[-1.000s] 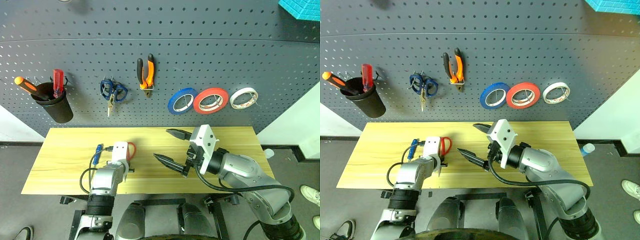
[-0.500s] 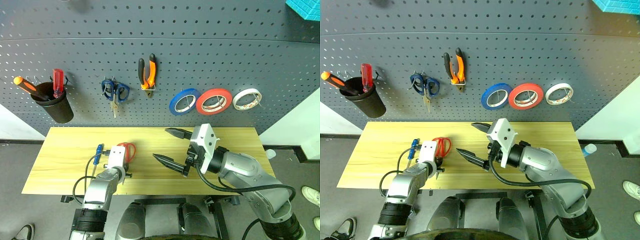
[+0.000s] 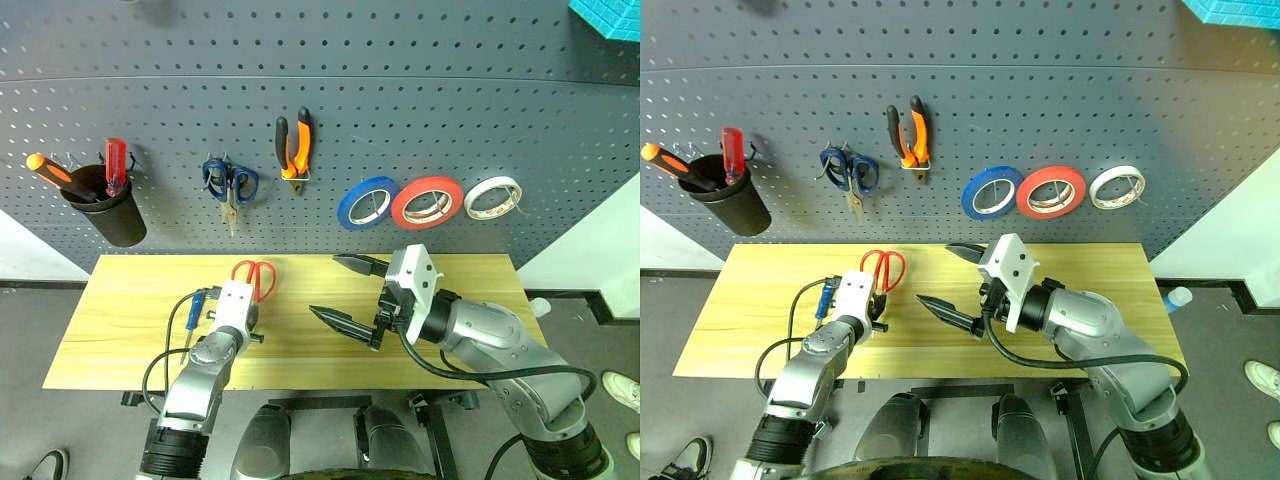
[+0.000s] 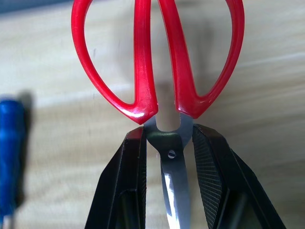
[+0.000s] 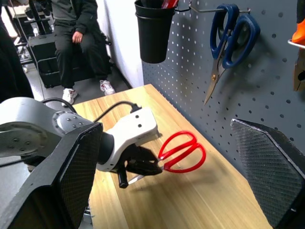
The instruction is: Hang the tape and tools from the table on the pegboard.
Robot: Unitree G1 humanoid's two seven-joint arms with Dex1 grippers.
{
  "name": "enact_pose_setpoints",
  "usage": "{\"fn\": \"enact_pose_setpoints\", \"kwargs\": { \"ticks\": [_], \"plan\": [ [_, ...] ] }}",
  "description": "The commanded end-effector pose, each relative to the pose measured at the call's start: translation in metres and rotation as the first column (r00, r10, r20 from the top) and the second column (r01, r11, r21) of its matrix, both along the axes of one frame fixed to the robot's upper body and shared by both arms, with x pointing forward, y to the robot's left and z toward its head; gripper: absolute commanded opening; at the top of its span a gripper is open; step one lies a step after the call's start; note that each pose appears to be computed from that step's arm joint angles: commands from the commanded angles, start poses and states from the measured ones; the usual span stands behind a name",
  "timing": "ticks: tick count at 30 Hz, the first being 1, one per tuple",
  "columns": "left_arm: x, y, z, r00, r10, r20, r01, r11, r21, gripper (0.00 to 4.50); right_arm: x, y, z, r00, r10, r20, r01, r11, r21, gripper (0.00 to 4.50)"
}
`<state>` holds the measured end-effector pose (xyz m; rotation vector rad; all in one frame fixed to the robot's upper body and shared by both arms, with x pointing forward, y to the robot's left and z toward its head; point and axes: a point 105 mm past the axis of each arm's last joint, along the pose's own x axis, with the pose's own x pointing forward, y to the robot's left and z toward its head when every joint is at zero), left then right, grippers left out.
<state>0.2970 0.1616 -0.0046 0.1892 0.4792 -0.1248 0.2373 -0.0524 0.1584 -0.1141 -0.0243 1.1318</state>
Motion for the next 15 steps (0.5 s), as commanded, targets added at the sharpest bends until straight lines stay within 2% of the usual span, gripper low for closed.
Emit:
{"fn": "enact_pose_setpoints", "kwargs": {
  "ticks": [1,9,15],
  "plan": [
    [0.006,-0.007,0.024,0.988,-0.066,0.143,0.06,0.997,0.044,1.05,0.0,0.0,0.012,0.998,0.012,0.061,-0.013,1.0,0.017,4.5],
    [0.001,-0.01,0.032,0.956,-0.148,0.254,0.123,0.986,0.113,1.05,0.003,-0.003,0.013,0.997,0.013,0.071,-0.013,1.0,0.011,4.5],
    [-0.004,-0.013,0.044,0.899,-0.234,0.371,0.17,0.965,0.198,1.05,0.003,-0.004,0.013,0.997,0.011,0.076,-0.012,1.0,0.008,4.5]
  ]
}}
